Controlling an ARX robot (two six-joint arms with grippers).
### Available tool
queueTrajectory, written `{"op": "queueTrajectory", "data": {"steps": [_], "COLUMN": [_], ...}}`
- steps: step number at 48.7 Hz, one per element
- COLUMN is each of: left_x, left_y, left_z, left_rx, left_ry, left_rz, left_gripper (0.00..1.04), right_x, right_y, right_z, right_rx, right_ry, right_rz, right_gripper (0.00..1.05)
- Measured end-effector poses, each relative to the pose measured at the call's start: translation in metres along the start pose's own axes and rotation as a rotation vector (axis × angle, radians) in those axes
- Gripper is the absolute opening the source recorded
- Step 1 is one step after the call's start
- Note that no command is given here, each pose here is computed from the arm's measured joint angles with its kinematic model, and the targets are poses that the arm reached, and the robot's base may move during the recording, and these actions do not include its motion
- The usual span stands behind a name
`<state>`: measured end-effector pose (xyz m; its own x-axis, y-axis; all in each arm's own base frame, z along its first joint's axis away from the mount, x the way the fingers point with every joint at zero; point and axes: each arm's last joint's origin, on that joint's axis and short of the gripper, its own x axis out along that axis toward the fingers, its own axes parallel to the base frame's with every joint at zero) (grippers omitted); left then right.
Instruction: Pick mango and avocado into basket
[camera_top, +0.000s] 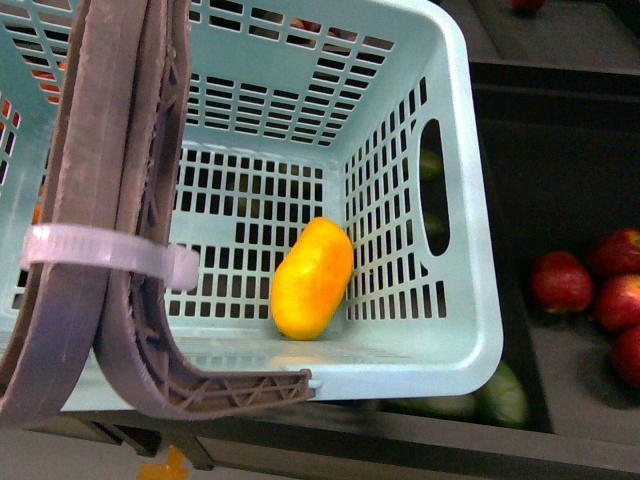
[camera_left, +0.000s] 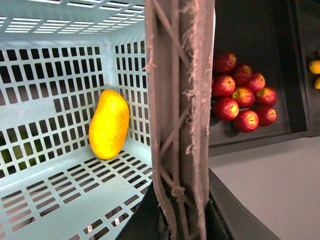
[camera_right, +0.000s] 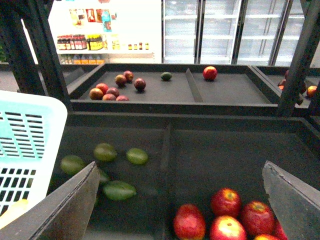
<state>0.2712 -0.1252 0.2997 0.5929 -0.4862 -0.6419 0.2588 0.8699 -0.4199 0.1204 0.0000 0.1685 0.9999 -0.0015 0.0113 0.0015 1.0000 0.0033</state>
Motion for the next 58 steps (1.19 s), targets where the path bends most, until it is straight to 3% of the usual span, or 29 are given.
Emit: {"op": "queueTrajectory", "data": {"steps": [49,51,56,58], "left_x": [-0.001,0.0,0.0,0.0], "left_y": [0.002,0.001,-0.001,-0.001], "left_z": [0.001,0.001,0.0,0.0], "left_rx": [0.002,0.003,0.004,0.003], "left_ry": [-0.006,-0.002,0.008,0.008], "left_rz": [0.01,0.0,-0.019,-0.02], "left_gripper": [0.1,0.1,0.1,0.1], "right_x": [0.0,0.001,0.007,0.015], "right_y": [0.0,0.0,-0.009,-0.014], "right_z": [0.0,-0.001,-0.004,-0.001], "right_rx": [0.0,0.022,0.142,0.17], "right_ry": [0.001,0.007,0.015,0.016], "right_rz": [0.002,-0.044,-0.314,-0.345], "right_gripper": [0.97,0.97,0.97,0.97]}}
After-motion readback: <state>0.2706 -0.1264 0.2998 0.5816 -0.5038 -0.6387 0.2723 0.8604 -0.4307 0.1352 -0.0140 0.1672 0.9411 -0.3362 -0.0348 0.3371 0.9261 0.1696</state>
